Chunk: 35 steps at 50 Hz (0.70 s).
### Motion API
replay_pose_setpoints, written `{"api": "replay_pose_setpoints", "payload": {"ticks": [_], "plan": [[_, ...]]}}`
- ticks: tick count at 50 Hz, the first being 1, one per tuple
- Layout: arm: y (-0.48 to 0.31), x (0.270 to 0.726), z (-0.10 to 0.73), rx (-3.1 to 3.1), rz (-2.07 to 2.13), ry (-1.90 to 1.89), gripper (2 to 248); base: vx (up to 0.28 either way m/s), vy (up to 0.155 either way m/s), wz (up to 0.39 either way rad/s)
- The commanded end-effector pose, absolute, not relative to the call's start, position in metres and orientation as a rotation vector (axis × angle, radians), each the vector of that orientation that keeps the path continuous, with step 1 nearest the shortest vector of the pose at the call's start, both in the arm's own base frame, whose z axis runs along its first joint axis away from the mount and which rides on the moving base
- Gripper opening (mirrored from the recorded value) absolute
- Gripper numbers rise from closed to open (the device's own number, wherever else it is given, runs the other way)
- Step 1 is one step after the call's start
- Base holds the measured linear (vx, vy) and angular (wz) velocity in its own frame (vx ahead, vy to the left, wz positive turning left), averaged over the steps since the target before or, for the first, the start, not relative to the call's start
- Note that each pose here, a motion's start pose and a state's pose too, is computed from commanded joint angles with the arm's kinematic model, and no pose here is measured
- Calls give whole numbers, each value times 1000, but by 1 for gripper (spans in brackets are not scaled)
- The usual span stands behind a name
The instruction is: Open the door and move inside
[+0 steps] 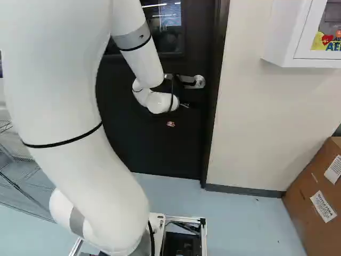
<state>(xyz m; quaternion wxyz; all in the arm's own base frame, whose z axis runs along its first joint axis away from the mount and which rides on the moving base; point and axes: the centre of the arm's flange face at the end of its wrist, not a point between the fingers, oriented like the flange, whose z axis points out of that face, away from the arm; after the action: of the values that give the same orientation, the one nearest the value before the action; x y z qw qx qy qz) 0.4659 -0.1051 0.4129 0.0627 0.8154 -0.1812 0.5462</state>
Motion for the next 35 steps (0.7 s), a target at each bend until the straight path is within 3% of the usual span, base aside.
{"api": "replay_pose_setpoints", "payload": {"ticks": [35], "plan": [[-111,535,408,2440,1681,-603,247,0,0,0]]}}
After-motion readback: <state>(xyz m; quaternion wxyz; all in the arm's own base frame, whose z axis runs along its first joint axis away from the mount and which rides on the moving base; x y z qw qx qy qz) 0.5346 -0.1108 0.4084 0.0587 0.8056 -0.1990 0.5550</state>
